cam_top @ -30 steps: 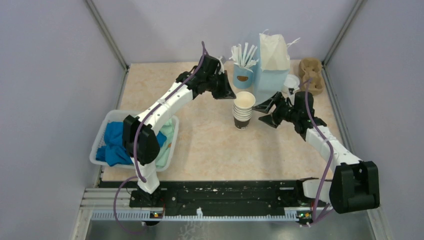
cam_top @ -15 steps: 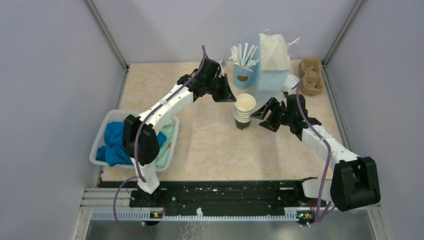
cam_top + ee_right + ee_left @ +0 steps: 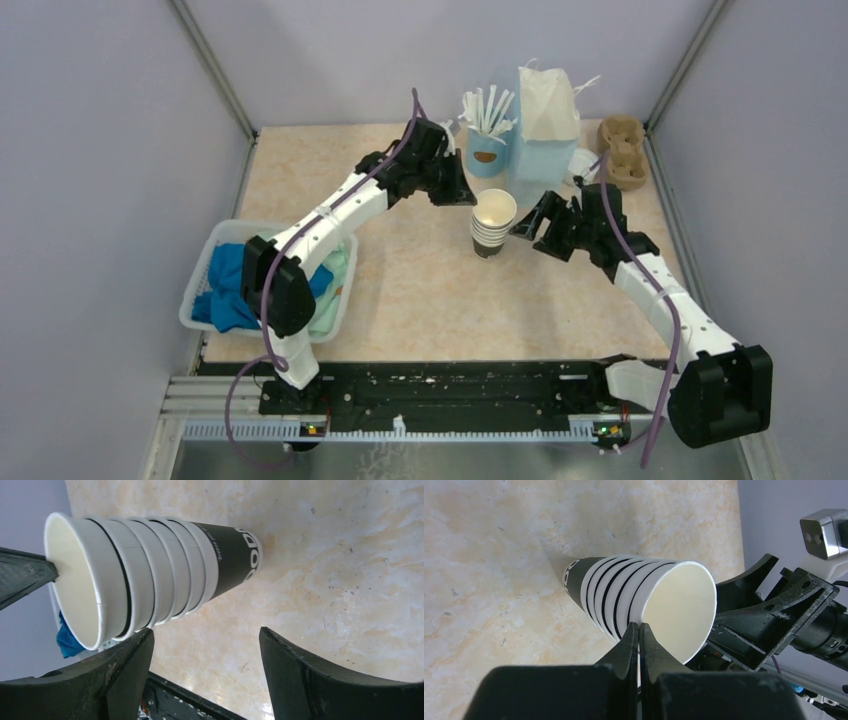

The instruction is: Pack the takeout coffee

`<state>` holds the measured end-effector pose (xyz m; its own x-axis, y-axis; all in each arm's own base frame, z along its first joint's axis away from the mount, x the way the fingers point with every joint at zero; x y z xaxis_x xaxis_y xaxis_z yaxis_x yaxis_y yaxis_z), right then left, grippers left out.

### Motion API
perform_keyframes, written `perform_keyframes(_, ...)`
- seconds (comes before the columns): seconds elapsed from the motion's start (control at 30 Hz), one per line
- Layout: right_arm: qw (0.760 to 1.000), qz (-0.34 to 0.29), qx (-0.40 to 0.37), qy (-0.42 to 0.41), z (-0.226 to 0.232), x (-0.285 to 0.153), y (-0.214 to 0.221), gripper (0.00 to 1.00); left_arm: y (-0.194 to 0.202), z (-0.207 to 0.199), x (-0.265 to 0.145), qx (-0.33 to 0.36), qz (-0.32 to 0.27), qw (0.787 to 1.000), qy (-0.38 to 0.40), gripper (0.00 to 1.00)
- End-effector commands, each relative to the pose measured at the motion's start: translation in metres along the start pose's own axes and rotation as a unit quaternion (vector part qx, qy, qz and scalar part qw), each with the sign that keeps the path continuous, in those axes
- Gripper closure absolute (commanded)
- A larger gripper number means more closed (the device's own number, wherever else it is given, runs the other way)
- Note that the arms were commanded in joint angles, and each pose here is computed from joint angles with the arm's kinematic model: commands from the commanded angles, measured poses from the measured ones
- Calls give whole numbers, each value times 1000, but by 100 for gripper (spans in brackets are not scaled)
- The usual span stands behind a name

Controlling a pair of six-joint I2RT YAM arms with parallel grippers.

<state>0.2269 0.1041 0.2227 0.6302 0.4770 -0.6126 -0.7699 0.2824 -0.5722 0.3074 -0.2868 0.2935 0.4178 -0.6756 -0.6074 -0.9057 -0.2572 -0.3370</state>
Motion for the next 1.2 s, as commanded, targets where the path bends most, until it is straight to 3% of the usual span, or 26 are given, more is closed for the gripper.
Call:
perform_keyframes(0.0,998,-43,-12,-48,19,-16,-21,23,-10,-36,-35,41,-51,996,66,100)
perform_keyframes(0.4,994,-57,14,-97,29,-13,-31,22,-11,-35,-28,49,-40,996,61,100)
perform_keyframes(0.93,995,-49,21,-82,24,-16,-27,19,-19,-26,-13,54,-36,997,28,100)
perform_keyframes(1.17,995,-54,36,-82,17,-11,-31,19,-18,-22,-13,43,-22,998,48,100)
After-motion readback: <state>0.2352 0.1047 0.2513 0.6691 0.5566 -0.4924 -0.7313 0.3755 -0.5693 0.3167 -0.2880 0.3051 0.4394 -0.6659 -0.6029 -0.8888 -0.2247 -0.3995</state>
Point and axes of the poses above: each gripper's point midway between its finger pads, its own x axis out along the fingers, its own z axis along the line the jaws close on, y = z × x, the point moved 10 cm from there along -x, back along the fingers, and after that the axes turned 13 degrees about -x, right-handed, at the moved point
